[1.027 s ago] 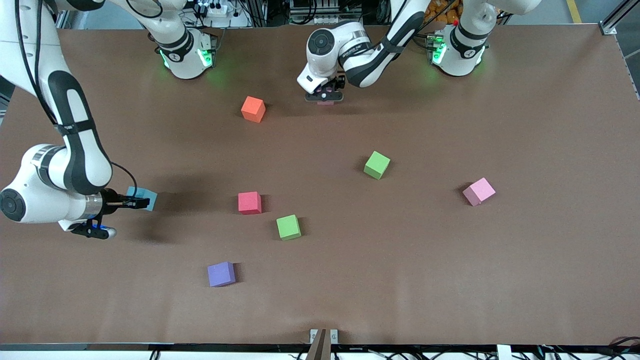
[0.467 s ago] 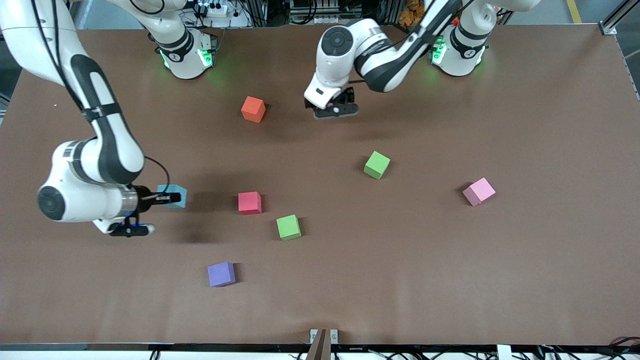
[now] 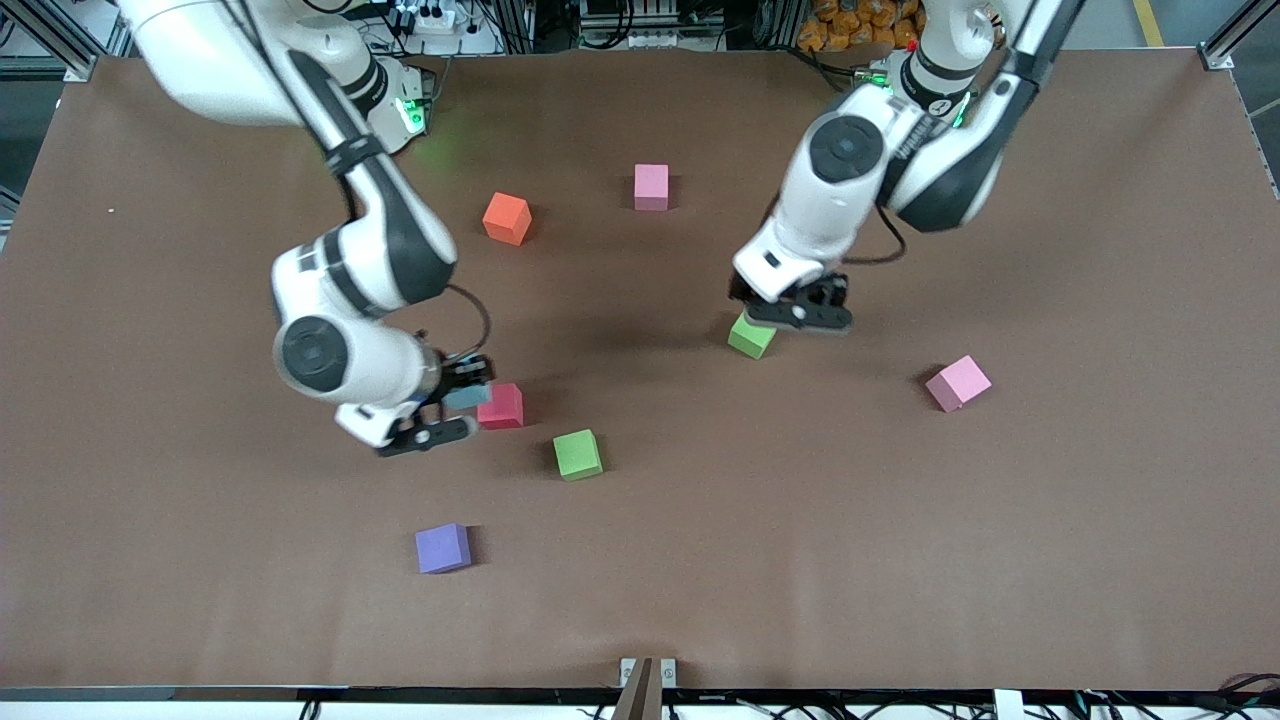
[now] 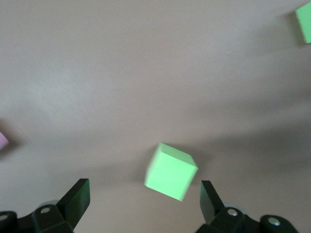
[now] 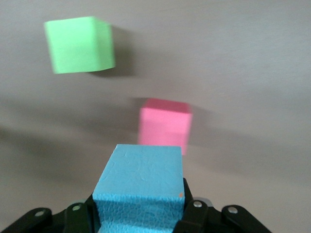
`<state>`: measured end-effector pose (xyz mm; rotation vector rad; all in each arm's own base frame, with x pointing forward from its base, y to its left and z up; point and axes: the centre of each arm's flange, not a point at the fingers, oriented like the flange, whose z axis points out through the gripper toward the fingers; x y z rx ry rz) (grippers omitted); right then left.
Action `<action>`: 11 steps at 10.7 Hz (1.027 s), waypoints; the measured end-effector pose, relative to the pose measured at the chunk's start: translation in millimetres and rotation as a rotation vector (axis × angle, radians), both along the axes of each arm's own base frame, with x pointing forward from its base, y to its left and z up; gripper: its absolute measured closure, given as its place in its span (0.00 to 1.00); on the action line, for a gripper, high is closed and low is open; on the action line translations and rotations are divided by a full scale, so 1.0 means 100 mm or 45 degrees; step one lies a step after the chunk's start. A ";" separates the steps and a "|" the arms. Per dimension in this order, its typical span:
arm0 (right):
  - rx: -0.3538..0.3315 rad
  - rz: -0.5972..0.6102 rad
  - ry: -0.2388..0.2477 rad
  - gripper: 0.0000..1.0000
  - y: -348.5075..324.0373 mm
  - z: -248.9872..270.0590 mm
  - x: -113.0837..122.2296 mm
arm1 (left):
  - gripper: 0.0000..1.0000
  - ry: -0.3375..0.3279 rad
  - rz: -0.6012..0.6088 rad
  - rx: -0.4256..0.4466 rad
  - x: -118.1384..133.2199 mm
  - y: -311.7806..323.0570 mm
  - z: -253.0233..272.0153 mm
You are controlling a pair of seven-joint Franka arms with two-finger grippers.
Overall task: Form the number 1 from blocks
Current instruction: 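Grasp the green cube with the left gripper while the right gripper carries cyan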
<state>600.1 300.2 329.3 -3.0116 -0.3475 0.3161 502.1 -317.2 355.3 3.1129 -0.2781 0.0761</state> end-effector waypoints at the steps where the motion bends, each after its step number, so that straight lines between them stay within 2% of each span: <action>1: -0.024 0.016 0.003 0.40 0.40 -0.01 -0.22 | 0.00 -0.005 -0.028 -0.019 0.05 -0.02 -0.16; 5: -0.150 -0.034 0.046 0.40 1.65 -0.29 -1.29 | 0.00 0.028 -0.274 -0.065 -0.04 -0.33 -0.95; 7: -0.182 -0.059 0.038 0.40 2.04 -0.57 -1.80 | 0.00 0.051 -0.377 -0.058 -0.06 -0.33 -1.10; 9: -0.187 -0.091 0.020 0.40 2.20 -0.83 -2.11 | 0.00 0.065 -0.405 -0.057 -0.12 -0.32 -1.24; 11: -0.173 -0.135 -0.002 0.40 2.27 -1.07 -2.32 | 0.00 0.090 -0.415 -0.051 -0.22 -0.30 -1.39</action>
